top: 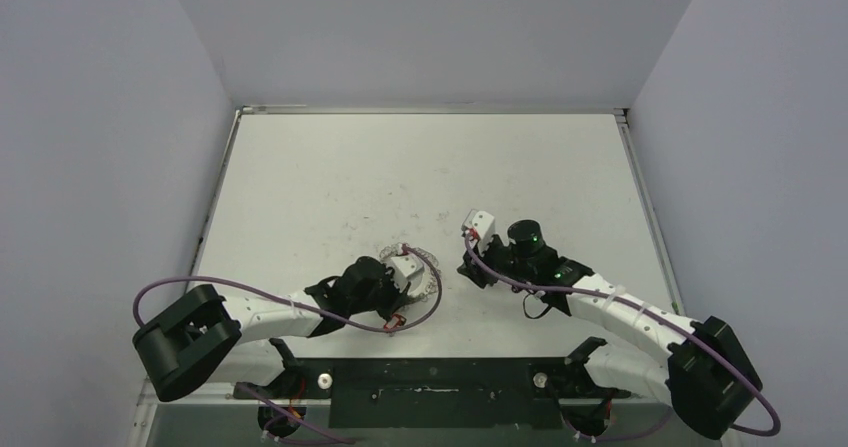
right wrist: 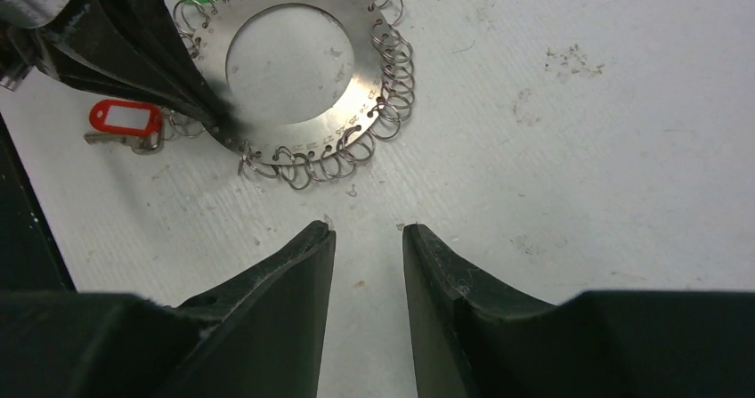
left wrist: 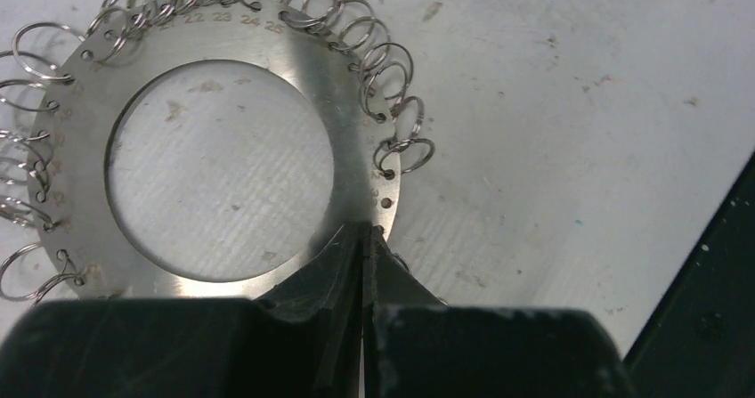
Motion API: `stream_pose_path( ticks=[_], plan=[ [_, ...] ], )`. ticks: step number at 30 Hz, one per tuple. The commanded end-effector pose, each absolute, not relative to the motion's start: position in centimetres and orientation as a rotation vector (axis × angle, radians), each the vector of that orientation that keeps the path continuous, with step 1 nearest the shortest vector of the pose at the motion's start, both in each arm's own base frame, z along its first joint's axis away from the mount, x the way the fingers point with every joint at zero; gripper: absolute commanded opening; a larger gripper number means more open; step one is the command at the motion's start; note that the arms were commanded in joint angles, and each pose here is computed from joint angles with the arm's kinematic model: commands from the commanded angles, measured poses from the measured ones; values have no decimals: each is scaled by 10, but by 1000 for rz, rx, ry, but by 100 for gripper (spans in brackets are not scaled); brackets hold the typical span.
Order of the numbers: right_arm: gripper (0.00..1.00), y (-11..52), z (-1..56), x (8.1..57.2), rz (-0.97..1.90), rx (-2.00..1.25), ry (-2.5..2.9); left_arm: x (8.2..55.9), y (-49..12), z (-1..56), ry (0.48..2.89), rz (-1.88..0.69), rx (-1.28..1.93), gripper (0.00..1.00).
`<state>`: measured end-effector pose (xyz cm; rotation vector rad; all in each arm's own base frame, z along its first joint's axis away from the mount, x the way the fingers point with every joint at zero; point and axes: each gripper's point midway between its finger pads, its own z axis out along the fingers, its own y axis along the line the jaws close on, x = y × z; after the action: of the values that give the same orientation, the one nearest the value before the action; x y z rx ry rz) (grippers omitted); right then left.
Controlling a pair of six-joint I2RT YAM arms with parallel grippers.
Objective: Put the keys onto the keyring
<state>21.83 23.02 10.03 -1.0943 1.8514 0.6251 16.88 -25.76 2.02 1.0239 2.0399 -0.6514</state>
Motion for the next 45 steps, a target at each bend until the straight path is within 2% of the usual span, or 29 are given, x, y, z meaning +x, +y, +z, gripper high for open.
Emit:
stream_pose_path(
  ticks=[1, 12, 16, 18, 25, 30, 34, 39, 45],
  plan=[
    [35, 259, 126, 234, 776, -935, 1855, 193, -242, 20, 2161, -523, 814, 0],
    [35, 294, 101, 227, 876, -906, 1899, 209, -224, 58, 2106, -492, 604, 0],
    [36, 309, 85, 225, 920, -896, 1935, 216, -214, 72, 2115, -516, 492, 26],
    [36, 314, 73, 222, 928, -899, 1977, 220, -208, 76, 2127, -533, 432, 34],
    [35, 352, 59, 191, 1087, -928, 2029, 230, -194, 88, 2155, -581, 335, 46],
    [34, 389, 81, 151, 1308, -943, 1968, 231, -184, 79, 2217, -556, 278, 50],
    [34, 399, 112, 146, 1395, -889, 1868, 233, -181, 77, 2257, -580, 218, 52],
    [36, 384, 121, 160, 1228, -962, 1845, 233, -182, 74, 2312, -616, 195, 53],
    [37, 345, 109, 168, 838, -1375, 1755, 233, -189, 78, 2282, -657, 244, 53]
  ],
)
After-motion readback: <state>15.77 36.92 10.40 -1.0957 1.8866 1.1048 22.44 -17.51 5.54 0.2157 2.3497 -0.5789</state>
